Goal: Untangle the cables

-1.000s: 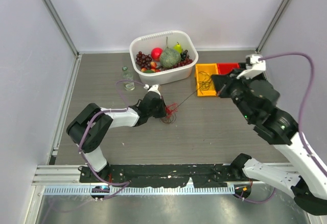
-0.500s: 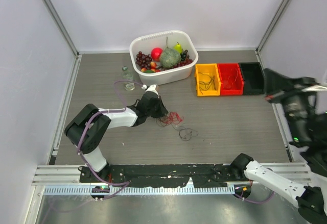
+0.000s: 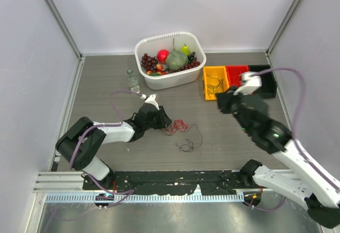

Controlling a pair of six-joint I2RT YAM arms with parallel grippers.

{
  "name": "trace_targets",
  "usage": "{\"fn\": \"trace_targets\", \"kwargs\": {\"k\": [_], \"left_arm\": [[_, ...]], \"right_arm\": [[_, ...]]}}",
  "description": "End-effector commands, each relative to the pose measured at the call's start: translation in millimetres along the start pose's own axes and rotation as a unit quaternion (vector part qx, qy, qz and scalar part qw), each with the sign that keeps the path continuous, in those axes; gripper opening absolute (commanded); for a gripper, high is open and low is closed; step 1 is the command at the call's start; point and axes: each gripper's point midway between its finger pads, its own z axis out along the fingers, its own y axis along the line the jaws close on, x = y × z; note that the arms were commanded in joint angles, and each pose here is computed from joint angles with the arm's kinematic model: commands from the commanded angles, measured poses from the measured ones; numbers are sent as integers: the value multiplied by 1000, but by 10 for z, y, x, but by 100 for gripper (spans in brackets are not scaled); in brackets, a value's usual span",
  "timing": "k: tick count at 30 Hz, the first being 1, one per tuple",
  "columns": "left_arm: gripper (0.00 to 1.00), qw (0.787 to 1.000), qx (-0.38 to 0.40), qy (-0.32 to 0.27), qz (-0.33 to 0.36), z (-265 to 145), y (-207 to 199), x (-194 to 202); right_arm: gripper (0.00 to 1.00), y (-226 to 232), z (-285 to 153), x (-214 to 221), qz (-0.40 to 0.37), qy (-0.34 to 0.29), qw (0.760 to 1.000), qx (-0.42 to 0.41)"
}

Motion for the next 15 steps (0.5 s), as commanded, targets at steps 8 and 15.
{"fn": "trace_targets", "kwargs": {"k": [8, 15], "left_arm": [[68, 984, 109, -140, 8, -469, -337, -456], [78, 982, 159, -100, 31, -392, -525, -327]], "right_arm": [[68, -187, 48, 2543, 11, 360, 933, -25], [70, -276, 269, 2791, -19, 356, 934, -19]]}}
